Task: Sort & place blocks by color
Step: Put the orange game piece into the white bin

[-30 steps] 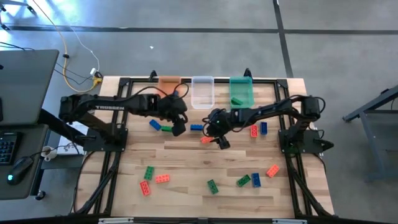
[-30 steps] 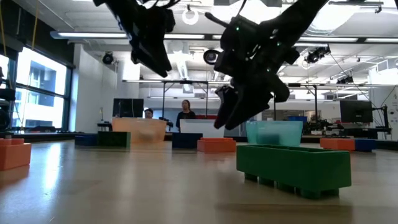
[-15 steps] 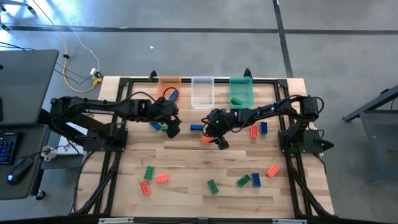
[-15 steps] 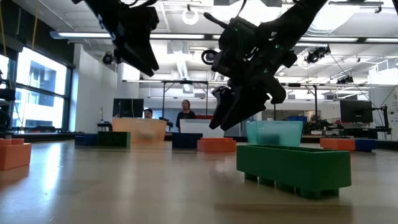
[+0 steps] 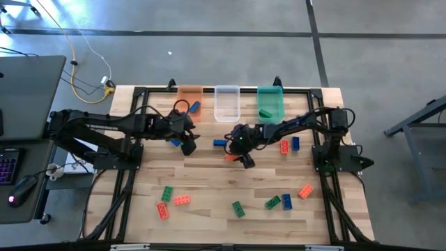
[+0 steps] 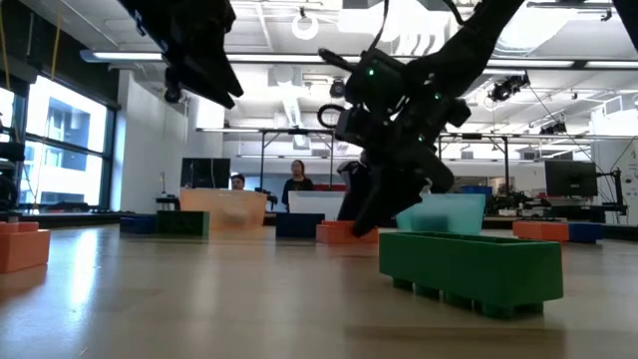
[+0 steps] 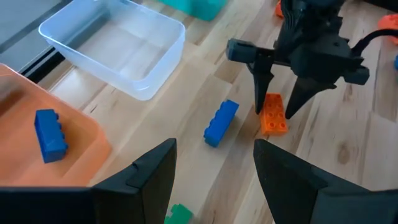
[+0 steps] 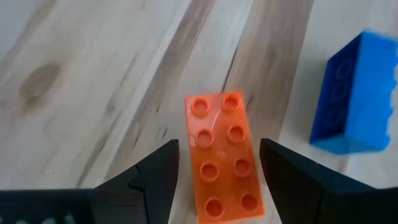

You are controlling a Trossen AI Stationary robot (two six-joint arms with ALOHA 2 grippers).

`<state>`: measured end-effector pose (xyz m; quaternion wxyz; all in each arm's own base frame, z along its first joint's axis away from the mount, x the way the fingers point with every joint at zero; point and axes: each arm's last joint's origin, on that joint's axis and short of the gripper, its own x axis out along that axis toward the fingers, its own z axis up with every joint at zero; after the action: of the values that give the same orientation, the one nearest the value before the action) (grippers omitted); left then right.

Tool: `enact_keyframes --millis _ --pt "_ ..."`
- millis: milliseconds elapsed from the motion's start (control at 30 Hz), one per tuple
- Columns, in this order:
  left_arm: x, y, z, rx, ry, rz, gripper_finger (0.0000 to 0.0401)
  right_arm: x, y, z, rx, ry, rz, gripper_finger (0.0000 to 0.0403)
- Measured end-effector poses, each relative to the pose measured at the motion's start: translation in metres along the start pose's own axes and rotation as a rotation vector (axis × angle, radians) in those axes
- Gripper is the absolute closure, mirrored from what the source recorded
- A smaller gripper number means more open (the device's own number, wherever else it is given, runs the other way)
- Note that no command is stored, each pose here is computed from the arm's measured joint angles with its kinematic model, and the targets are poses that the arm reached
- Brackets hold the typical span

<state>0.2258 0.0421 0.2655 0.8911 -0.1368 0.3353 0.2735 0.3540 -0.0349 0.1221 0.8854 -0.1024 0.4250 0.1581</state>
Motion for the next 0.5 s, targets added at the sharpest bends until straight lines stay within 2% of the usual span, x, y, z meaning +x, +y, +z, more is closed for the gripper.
enact_keyframes --millis 167,367,500 --pt "-0.002 0.002 -0.001 -0.005 -0.013 0.016 0.0199 0.002 0.001 -0.004 0.015 0.035 0.014 0.0205" --pt "-0.001 0.007 0.001 0.010 -0.014 0.037 0.0199 0.002 0.002 -0.004 0.074 0.044 0.009 0.0285" --pt "0.001 0.015 0.004 0.036 -0.017 0.068 0.0199 0.002 0.003 -0.004 0.117 0.045 0.015 0.0288"
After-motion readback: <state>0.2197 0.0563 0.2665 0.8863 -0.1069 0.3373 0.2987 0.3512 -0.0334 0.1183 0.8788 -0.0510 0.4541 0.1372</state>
